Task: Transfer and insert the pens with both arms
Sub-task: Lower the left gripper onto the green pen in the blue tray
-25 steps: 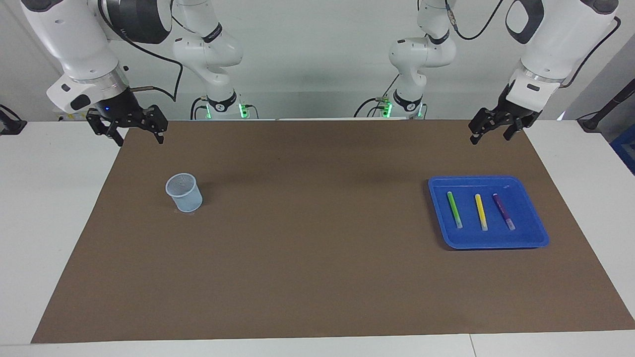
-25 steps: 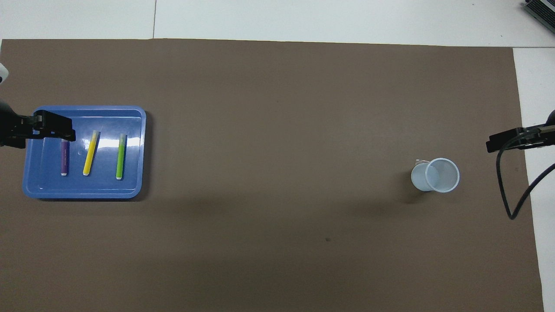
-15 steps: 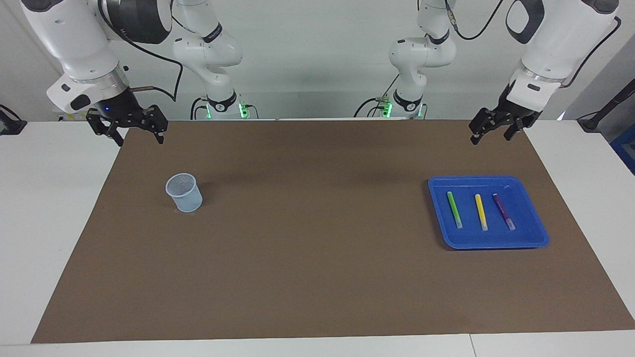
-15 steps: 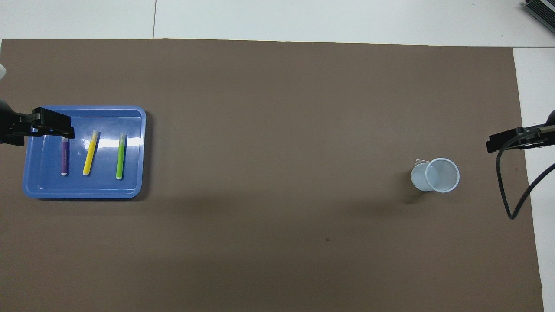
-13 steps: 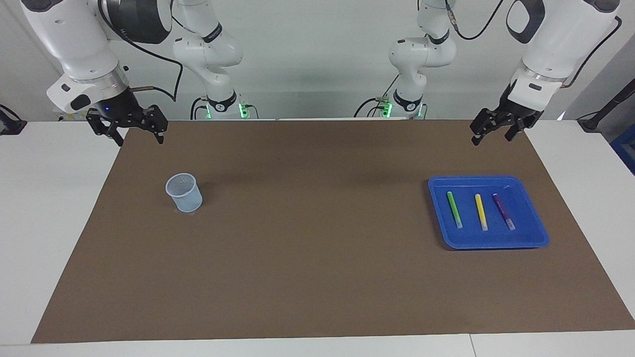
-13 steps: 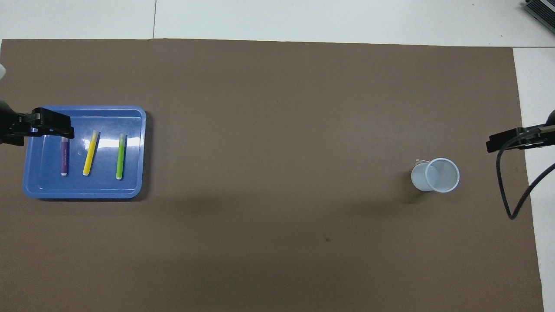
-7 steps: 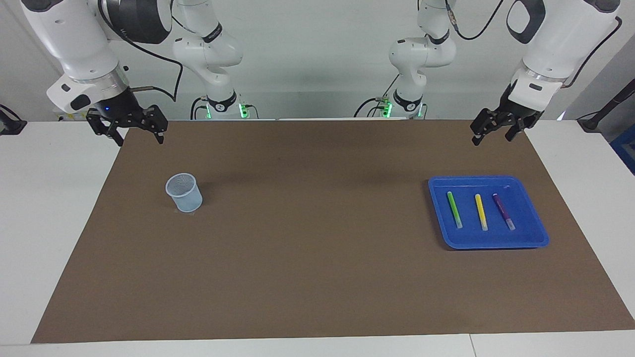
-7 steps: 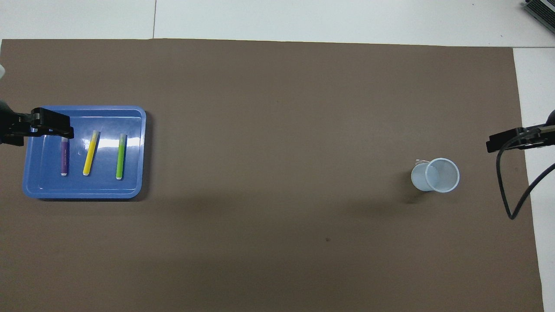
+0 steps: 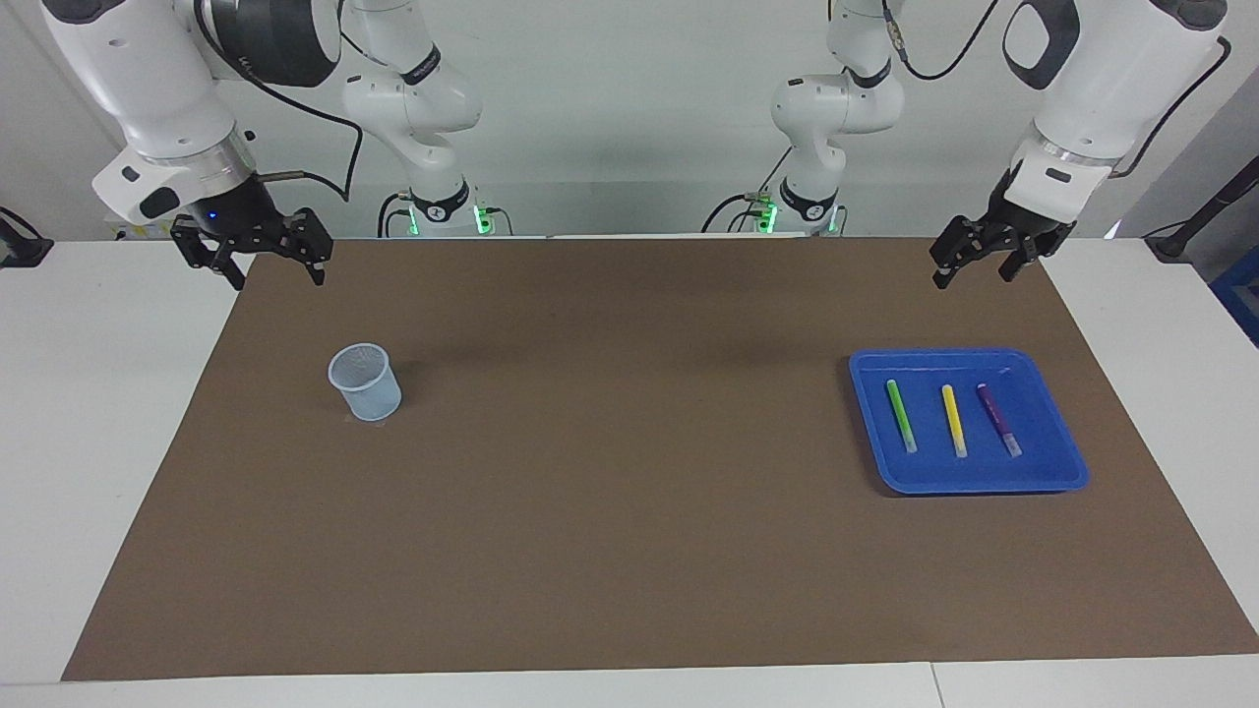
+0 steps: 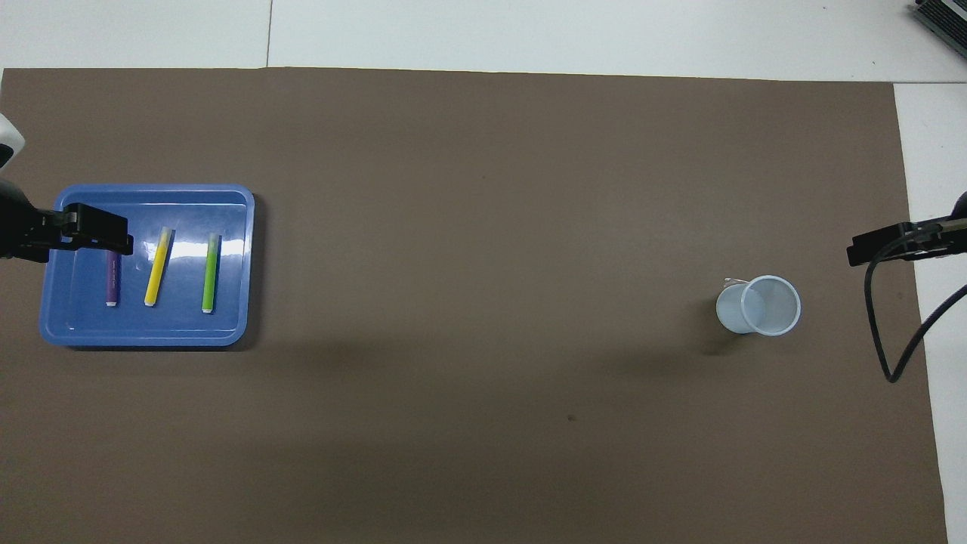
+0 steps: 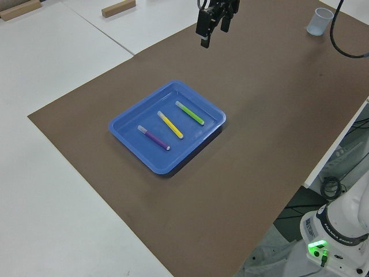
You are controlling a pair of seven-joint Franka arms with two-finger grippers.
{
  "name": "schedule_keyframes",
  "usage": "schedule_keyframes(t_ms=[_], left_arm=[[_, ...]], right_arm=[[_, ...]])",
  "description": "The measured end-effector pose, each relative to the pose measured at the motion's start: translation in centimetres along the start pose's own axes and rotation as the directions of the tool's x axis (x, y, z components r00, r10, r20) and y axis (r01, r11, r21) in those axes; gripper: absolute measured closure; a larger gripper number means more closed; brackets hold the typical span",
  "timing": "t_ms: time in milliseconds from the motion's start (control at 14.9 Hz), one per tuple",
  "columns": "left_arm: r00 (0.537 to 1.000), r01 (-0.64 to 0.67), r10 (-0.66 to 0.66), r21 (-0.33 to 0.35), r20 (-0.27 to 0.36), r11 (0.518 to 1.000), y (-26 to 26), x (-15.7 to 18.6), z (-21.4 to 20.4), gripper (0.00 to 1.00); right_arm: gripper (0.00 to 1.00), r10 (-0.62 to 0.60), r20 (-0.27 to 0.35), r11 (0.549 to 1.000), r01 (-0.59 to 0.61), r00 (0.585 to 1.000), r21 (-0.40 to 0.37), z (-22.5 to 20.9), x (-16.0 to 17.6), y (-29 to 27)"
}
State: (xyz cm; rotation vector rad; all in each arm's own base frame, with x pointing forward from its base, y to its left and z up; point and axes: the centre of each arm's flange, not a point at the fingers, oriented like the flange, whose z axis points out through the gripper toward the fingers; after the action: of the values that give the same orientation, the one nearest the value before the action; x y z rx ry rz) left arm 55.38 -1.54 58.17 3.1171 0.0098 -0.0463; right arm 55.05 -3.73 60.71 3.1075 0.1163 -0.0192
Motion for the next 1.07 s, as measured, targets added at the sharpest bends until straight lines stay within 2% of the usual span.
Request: schedule_keyframes(t_ms=[537,1074], left_arm=[[0.999,-0.047,0.047,-0.001,0.006,0.999,-1.9,1.0,11.2,0.0],[0.998,-0.063,0.063,0.0,-0.005,0.998,-2.5,5.0,20.5,0.0]], right_arm=[[0.0,0.0,0.0,1.0,0.0,1.0,0.0,0.0,0.0,0.0],[0.0,0.0,0.0,1.0,0.0,1.0,0.0,0.0,0.0,0.0]])
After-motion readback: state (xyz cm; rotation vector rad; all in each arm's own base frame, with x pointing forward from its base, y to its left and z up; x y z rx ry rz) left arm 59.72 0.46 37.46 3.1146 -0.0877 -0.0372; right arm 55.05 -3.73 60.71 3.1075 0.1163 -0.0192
